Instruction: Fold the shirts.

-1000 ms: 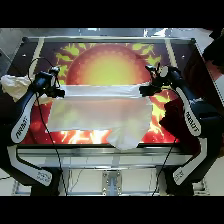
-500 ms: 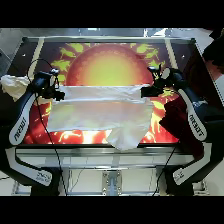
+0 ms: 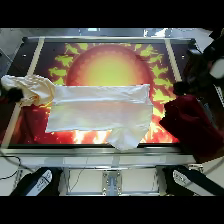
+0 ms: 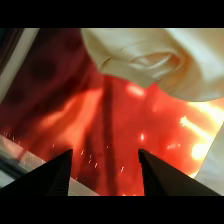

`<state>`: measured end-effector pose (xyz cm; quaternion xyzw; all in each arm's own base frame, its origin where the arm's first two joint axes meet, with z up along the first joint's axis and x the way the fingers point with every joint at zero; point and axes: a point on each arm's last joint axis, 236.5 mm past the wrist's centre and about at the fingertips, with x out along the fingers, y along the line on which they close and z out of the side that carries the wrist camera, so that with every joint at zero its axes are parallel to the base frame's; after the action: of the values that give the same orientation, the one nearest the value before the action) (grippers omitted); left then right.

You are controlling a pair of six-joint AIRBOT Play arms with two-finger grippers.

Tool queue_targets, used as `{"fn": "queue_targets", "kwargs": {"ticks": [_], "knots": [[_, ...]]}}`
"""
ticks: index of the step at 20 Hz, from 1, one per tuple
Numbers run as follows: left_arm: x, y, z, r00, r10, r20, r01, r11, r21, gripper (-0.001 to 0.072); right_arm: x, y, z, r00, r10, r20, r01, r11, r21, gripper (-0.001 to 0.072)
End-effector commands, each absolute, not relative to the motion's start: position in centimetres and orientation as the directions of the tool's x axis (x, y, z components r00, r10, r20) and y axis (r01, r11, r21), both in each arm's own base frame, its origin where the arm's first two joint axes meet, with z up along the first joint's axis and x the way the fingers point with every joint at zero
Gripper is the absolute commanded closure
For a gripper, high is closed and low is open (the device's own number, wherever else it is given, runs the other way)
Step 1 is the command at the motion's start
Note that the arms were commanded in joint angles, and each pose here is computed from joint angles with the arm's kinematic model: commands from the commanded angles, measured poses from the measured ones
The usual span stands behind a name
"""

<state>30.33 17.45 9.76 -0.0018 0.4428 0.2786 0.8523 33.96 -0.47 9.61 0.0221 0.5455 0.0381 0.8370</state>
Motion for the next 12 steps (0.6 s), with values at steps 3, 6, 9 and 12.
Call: {"fn": "queue_targets", "kwargs": {"ticks": [3,6,9,12], "knots": [[21.9,13.6,-0.6,0.441,0.219,-0.87,-0.714,0.674,-0.192,0.0231,28.2,1.3,2.4,0.616,0.16,-0.771,0.118,0.949,0.292,0.0302],[23.7,9.5,-3.0,0.455,-0.023,-0.89,-0.679,0.638,-0.363,0.0231,27.9,1.8,2.6,0.622,0.178,-0.762,0.17,0.92,0.354,0.0457],[23.5,7.4,-5.6,0.378,-0.168,-0.911,-0.709,0.58,-0.401,0.0231,26.5,6.0,1.1,0.559,0.348,-0.752,0.218,0.814,0.539,0.046],[22.6,6.3,-7.4,0.298,-0.245,-0.923,-0.734,0.559,-0.385,0.0232,21.5,11.2,-3.5,0.347,0.571,-0.744,0.346,0.659,0.667,0.0335]]}}
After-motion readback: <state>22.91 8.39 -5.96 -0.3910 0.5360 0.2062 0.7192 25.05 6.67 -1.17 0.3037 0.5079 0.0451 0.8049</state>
